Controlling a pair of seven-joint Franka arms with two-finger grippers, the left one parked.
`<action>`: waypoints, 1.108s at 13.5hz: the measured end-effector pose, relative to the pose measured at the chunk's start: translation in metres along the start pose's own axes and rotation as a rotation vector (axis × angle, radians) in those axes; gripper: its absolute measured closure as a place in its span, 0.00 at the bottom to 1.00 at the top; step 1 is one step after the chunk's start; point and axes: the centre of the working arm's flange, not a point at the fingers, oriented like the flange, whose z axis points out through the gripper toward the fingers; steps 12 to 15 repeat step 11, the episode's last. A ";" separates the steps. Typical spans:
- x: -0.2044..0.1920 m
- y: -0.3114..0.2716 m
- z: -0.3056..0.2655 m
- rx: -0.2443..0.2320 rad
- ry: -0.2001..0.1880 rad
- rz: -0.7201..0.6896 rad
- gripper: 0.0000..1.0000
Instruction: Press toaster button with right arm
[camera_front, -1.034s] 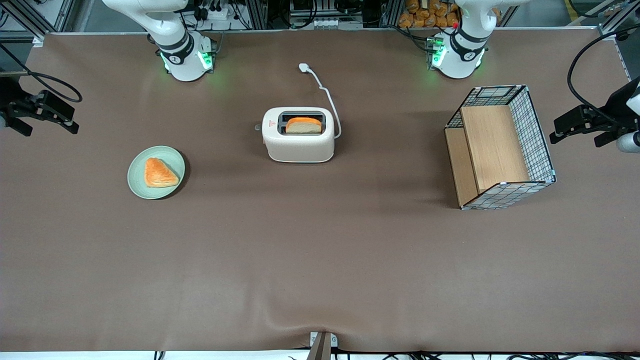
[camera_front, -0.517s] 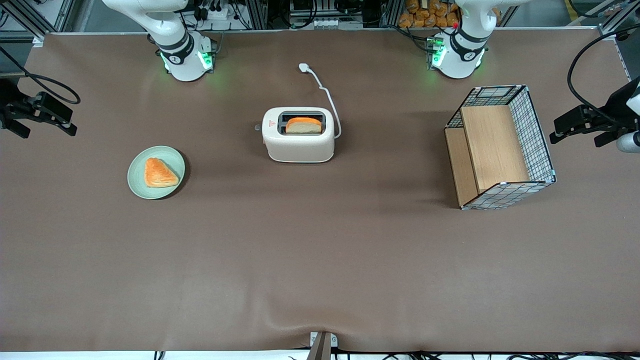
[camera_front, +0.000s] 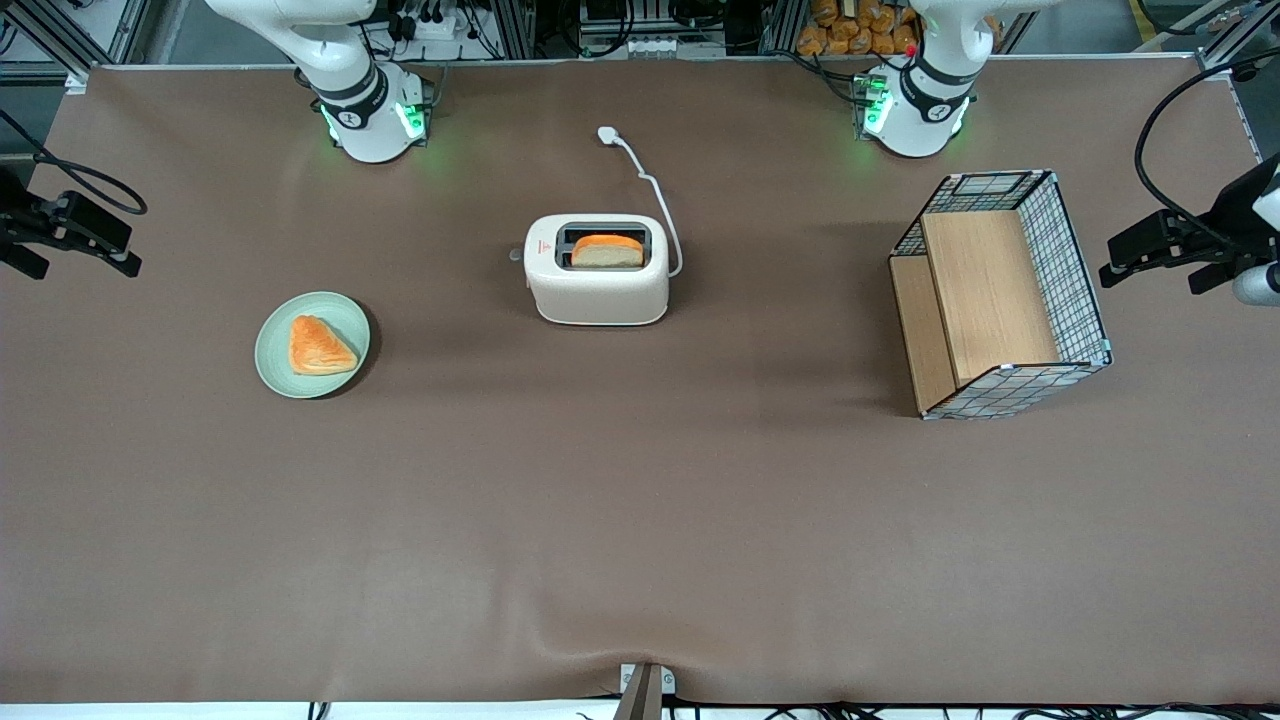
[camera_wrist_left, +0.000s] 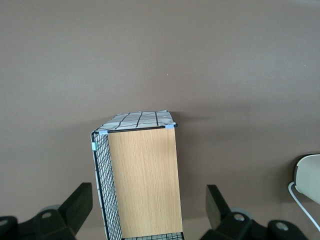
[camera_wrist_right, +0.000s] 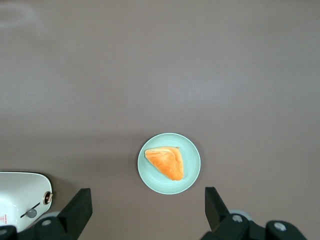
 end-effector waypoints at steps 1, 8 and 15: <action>0.000 0.001 0.000 -0.001 0.000 0.001 0.00; 0.000 0.007 -0.001 -0.031 0.002 0.007 0.00; 0.000 0.007 -0.001 -0.031 0.002 0.007 0.00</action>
